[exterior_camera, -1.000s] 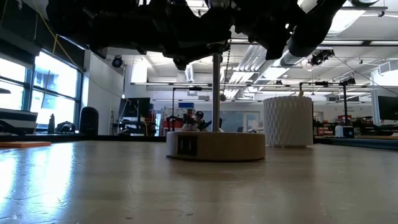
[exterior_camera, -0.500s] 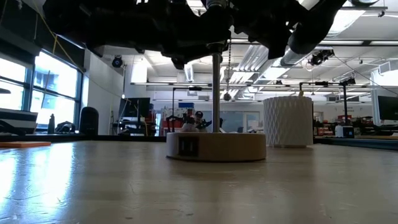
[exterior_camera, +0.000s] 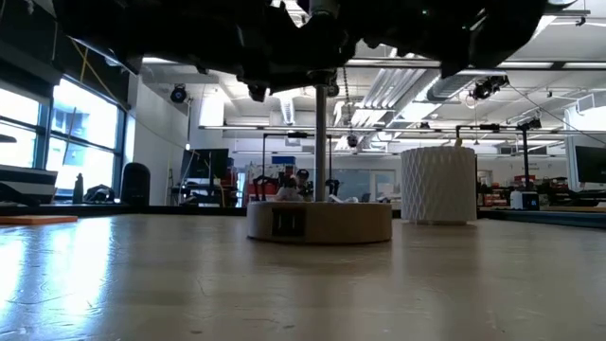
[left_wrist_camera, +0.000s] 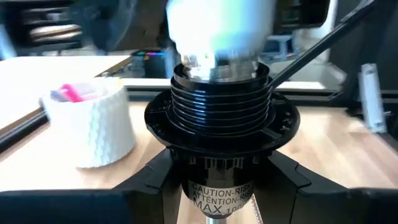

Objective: Screw lightbulb
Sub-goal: Insert the light bulb into the brown lamp

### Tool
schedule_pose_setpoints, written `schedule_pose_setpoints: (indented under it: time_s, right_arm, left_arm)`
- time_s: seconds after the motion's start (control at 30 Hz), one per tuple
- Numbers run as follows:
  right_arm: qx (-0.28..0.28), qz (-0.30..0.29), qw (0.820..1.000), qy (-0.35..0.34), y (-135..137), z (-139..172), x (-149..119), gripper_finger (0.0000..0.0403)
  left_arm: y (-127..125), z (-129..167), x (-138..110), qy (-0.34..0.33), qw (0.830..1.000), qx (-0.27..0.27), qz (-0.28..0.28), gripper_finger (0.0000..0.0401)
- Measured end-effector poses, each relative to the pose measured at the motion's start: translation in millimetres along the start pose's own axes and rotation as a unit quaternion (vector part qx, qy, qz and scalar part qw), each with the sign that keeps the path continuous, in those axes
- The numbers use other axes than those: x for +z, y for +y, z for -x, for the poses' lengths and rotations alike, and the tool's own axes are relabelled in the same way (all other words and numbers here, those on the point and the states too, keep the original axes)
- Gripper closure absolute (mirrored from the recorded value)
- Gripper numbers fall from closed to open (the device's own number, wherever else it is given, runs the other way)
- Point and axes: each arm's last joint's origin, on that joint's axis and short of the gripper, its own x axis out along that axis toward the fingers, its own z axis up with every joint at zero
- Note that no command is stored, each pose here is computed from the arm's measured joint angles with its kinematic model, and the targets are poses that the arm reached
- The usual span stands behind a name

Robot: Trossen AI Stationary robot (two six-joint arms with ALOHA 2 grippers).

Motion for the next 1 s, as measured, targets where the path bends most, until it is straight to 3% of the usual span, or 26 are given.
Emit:
schedule_pose_setpoints:
  time_s: [0.17, 0.43, 1.0]
  right_arm:
    - [-0.078, 0.005, 0.997, -0.005, 15.5, 9.9, 3.5, 0.0265]
    - [-0.116, 0.002, 0.993, 0.002, 22.8, 0.4, 9.0, 0.0265]
    - [-0.173, -0.015, 0.98, 0.1, 14.7, -20.7, 31.9, 0.0265]
  left_arm:
    - [2.4, 2.7, 5.2, -0.002, 1.0, 0.01, -0.006, 0.0261]
    - [5.9, 2.4, 4.4, -0.003, 1.0, 0.027, 0.008, 0.0261]
    - [5.8, 4.1, 3.8, -0.004, 0.996, 0.081, 0.023, 0.0261]
